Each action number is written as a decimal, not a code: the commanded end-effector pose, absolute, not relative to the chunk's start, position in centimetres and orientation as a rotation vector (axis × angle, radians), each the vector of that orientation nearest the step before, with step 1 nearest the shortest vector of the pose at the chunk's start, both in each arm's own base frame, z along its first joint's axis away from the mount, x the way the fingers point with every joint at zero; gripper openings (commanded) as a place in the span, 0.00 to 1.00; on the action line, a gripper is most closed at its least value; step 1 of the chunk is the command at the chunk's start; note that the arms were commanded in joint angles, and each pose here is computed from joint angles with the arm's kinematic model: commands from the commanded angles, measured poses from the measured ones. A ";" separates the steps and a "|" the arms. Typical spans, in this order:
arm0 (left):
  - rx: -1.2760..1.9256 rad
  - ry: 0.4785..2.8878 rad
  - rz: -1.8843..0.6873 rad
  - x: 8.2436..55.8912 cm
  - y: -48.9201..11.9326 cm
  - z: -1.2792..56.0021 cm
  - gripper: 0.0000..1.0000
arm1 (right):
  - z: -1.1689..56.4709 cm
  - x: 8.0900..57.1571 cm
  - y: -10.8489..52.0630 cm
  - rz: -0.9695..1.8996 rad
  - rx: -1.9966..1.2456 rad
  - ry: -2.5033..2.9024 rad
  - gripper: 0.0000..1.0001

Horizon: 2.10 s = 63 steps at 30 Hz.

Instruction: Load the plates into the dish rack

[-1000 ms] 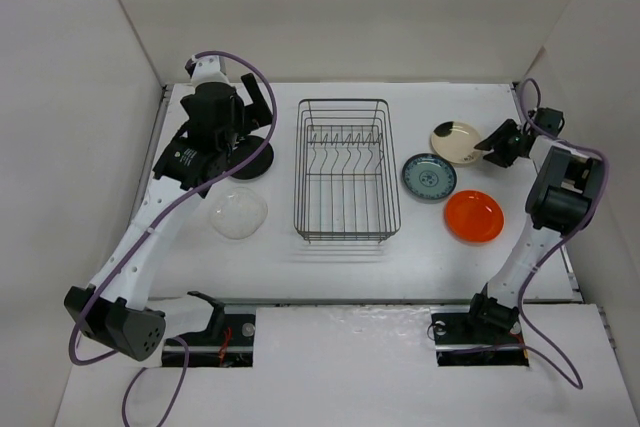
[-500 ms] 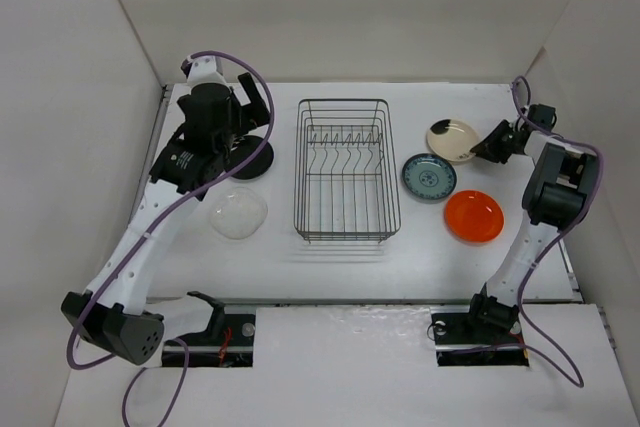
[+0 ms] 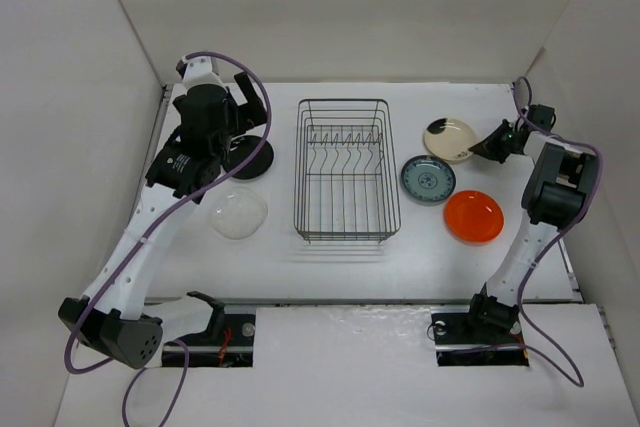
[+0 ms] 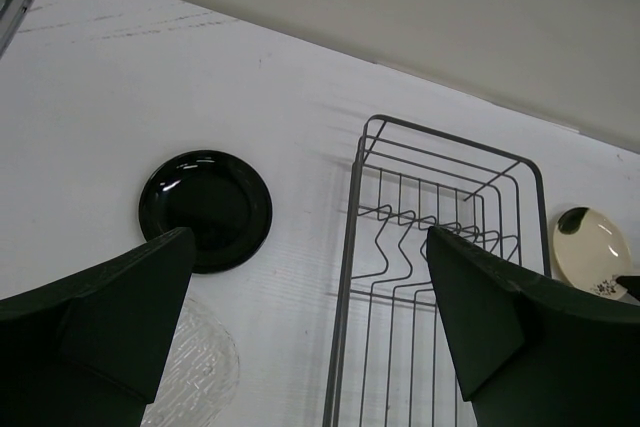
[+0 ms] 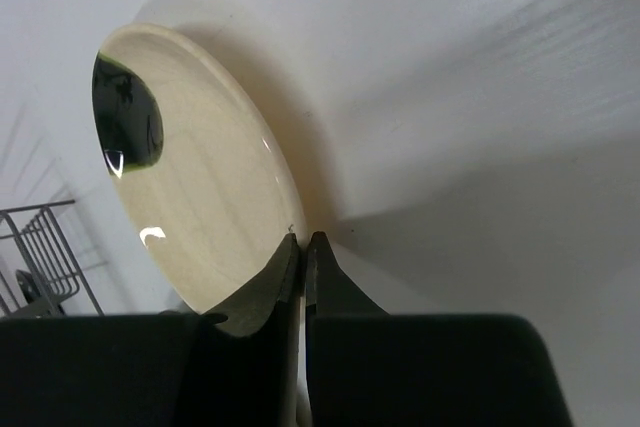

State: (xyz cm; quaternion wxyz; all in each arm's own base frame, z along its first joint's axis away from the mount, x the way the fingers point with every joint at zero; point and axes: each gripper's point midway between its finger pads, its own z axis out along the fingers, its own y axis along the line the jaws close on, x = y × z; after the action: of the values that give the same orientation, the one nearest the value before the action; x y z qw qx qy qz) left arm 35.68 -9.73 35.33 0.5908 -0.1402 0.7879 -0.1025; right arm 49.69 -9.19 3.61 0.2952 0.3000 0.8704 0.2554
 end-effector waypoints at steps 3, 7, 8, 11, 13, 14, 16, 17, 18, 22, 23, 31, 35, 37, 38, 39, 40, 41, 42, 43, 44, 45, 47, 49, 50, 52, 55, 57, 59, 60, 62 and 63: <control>-0.336 1.782 -0.239 35.3 -9.3 36.7 1.00 | 10.8 51.8 -10.0 0.607 0.798 2.097 0.00; -0.334 1.799 -0.230 35.8 -9.5 36.1 1.00 | 16.8 52.2 -9.5 0.499 0.766 1.991 0.00; -0.333 1.808 -0.226 36.0 -9.6 35.7 1.00 | 17.9 52.4 -8.9 0.458 0.771 1.966 0.00; -0.330 1.826 -0.216 36.4 -9.8 35.0 1.00 | 22.6 51.9 -8.6 0.395 0.776 1.861 0.00; -0.330 1.826 -0.216 36.4 -9.8 35.0 1.00 | 24.8 51.7 -7.1 0.371 0.747 1.824 0.00; -0.330 1.826 -0.216 36.4 -9.8 35.0 1.00 | 27.1 51.2 -6.5 0.356 0.719 1.784 0.00; -0.330 1.826 -0.216 36.4 -9.8 35.0 1.00 | 28.0 50.5 -5.0 0.258 0.721 1.795 0.00; -0.329 1.835 -0.212 36.6 -9.9 34.7 1.00 | 29.2 49.7 -4.3 0.210 0.681 1.814 0.00; -0.329 1.835 -0.212 36.6 -9.9 34.7 1.00 | 29.7 49.4 -3.6 0.174 0.664 1.822 0.00; -0.336 1.844 -0.213 36.8 -10.0 34.6 1.00 | 31.1 47.3 0.2 0.003 0.602 1.874 0.00; -0.336 1.844 -0.213 36.8 -10.0 34.6 1.00 | 31.3 46.6 0.6 -0.034 0.601 1.893 0.00; -0.482 1.848 -0.124 37.4 -7.5 33.8 1.00 | 33.0 42.5 6.2 -0.223 0.517 1.917 0.00; -0.546 1.860 -0.123 38.5 -5.8 33.6 1.00 | 33.0 40.6 9.4 -0.296 0.499 1.919 0.00; -0.555 1.862 -0.128 38.6 -5.3 33.6 1.00 | 33.3 40.2 10.7 -0.303 0.484 1.915 0.00; -0.567 1.850 -0.125 38.8 -4.8 33.7 1.00 | 32.3 39.9 11.1 -0.333 0.476 1.939 0.00; -0.567 1.858 -0.120 39.0 -4.9 33.4 1.00 | 32.7 39.5 11.4 -0.338 0.477 1.928 0.00; -0.567 1.858 -0.120 39.0 -4.9 33.4 1.00 | 32.2 39.2 11.8 -0.371 0.462 1.933 0.00; -0.567 1.867 -0.116 39.2 -4.9 33.1 1.00 | 32.0 38.9 11.5 -0.397 0.465 1.943 0.00; -0.567 1.867 -0.115 39.2 -4.9 33.1 1.00 | 31.3 38.8 12.0 -0.402 0.458 1.958 0.00; -0.566 1.884 -0.106 39.3 -5.0 32.5 1.00 | 31.3 38.7 11.8 -0.416 0.468 1.952 0.00; -0.566 1.884 -0.106 39.3 -5.0 32.5 1.00 | 30.5 38.7 11.7 -0.440 0.455 1.969 0.00; -0.566 1.884 -0.106 39.3 -5.0 32.5 1.00 | 30.2 38.6 11.6 -0.458 0.459 1.972 0.00; -0.566 1.884 -0.106 39.3 -5.0 32.5 1.00 | 30.0 38.4 11.5 -0.465 0.464 1.979 0.00; -0.566 1.884 -0.106 39.3 -5.0 32.5 1.00 | 29.5 38.5 11.9 -0.485 0.452 1.983 0.00; -0.561 1.888 -0.115 39.3 -5.1 32.5 1.00 | 29.6 38.7 11.9 -0.492 0.454 1.976 0.00; -0.561 1.888 -0.115 39.3 -5.1 32.5 1.00 | 29.2 39.0 12.2 -0.514 0.441 1.991 0.00; -0.561 1.888 -0.115 39.3 -5.1 32.5 1.00 | 28.7 39.4 12.4 -0.528 0.432 2.000 0.00; -0.561 1.887 -0.115 39.1 -5.1 32.5 1.00 | 28.1 39.7 13.1 -0.535 0.415 2.010 0.00; -0.561 1.888 -0.115 39.1 -5.1 32.5 1.00 | 27.6 40.1 13.5 -0.548 0.407 2.018 0.00; -0.561 1.879 -0.120 38.9 -5.0 32.8 1.00 | 27.2 40.3 13.6 -0.557 0.401 2.024 0.00; -0.561 1.879 -0.120 38.9 -5.0 32.8 1.00 | 27.5 40.4 13.6 -0.559 0.394 2.025 0.00; -0.561 1.879 -0.120 38.9 -5.0 32.8 1.00 | 27.0 40.6 13.8 -0.571 0.387 2.032 0.00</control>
State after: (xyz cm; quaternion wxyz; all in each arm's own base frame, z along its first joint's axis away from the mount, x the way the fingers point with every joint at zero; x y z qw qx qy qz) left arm 39.05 -5.11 29.94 0.5280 -0.2292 0.8171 -0.0336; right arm 40.27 13.68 25.11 0.4566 0.1475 0.8458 -0.2331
